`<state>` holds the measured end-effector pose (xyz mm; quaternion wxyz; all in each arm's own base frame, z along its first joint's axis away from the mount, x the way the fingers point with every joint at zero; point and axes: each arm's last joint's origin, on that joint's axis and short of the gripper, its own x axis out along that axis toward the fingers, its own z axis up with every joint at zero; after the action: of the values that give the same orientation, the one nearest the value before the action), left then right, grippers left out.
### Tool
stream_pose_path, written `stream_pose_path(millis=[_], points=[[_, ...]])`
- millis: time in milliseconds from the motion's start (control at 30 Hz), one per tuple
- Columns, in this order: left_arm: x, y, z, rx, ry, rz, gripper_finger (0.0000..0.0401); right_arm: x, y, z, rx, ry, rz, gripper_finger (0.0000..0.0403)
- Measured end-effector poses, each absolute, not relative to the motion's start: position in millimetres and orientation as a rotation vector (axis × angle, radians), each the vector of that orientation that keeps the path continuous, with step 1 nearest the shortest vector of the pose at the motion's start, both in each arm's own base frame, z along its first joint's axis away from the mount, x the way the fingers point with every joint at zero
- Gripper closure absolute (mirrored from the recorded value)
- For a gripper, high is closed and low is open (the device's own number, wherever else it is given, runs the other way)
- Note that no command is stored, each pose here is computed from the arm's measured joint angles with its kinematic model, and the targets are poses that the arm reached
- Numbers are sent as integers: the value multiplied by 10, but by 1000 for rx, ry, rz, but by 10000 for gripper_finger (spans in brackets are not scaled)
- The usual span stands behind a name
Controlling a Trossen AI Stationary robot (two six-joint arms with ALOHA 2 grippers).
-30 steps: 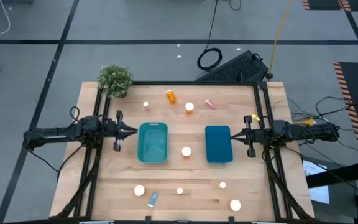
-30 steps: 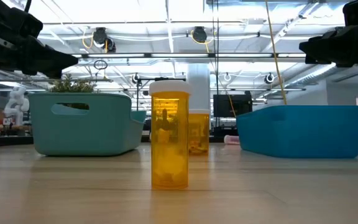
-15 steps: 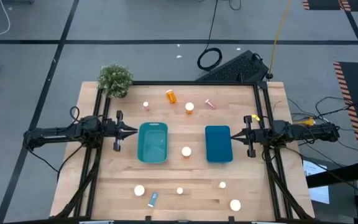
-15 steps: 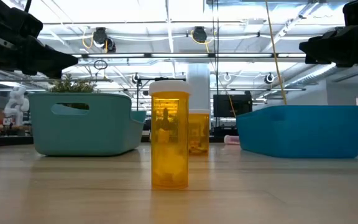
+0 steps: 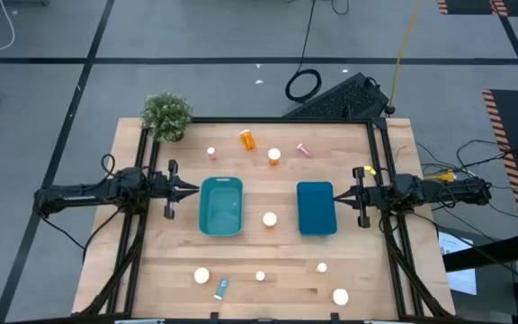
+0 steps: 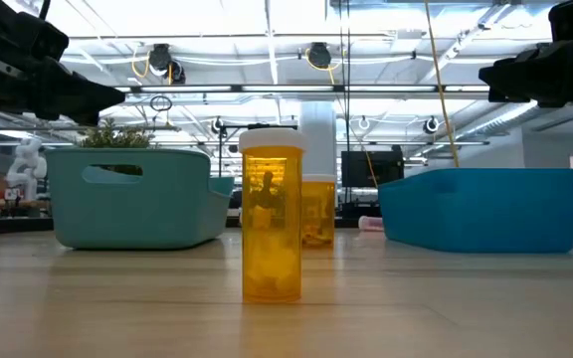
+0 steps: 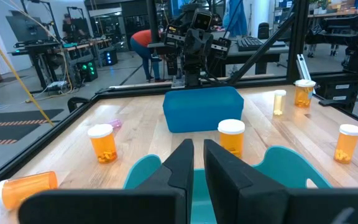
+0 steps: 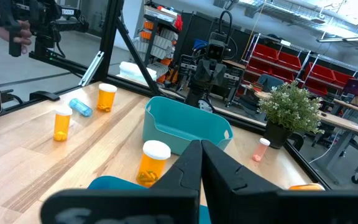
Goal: Pick and place medicine bottles into bin by pill shape (circle, oval)
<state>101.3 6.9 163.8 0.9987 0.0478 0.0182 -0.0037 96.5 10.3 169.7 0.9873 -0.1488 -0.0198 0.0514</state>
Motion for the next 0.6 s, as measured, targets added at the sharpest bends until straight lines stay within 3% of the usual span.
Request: stream_pose_path(millis=[600], points=[[1013,79,1644,47,31,27,359,965,103,1697,-322,-41,103,403]])
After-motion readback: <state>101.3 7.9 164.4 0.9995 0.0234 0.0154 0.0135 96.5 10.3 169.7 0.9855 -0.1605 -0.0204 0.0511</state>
